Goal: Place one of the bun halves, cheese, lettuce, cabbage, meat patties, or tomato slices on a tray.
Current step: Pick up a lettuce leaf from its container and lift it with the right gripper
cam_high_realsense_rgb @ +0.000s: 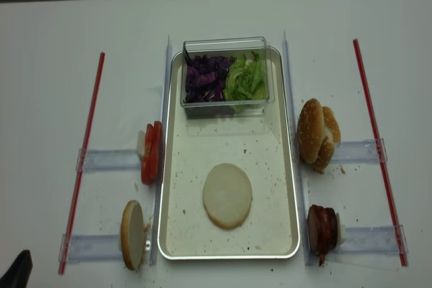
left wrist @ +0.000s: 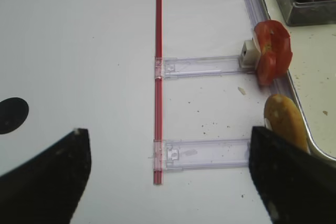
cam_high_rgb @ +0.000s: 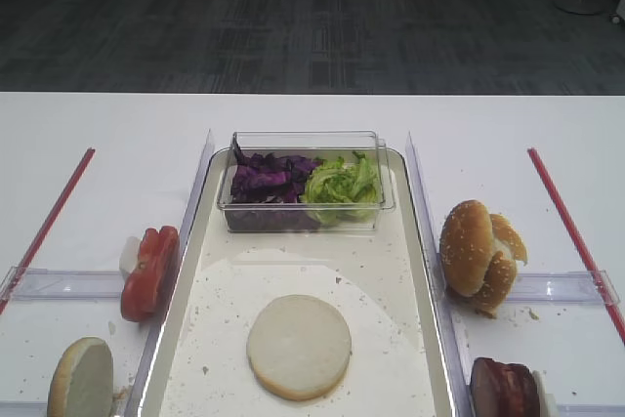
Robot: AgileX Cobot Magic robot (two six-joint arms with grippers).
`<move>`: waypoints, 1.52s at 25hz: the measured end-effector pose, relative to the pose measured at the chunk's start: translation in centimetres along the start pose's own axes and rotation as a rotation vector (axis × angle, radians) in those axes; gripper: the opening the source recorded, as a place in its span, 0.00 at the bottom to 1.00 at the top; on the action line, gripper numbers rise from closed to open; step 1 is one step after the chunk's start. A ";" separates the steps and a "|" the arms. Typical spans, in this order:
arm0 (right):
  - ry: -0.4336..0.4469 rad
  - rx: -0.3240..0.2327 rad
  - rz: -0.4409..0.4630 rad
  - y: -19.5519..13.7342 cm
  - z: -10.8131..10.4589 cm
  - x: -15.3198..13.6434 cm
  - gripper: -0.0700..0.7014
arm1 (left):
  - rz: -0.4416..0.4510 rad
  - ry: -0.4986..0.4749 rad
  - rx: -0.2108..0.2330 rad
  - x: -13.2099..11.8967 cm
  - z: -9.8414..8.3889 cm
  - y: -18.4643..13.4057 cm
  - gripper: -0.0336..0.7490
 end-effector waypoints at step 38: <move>-0.050 -0.072 0.924 -2.3 -1.4 -12.4 0.97 | 0.000 0.000 0.000 0.0 0.0 0.0 0.76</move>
Point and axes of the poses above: a point on each arm's last joint axis where the gripper is mounted, x pointing back along that axis away from the gripper, z along the wrist's bending axis when the last joint is at zero, y = z × x, the point moved 7 cm from there along -x, pointing out along that axis toward the gripper, and after that the axes turned 1 degree about -x, right-handed, at the moved point
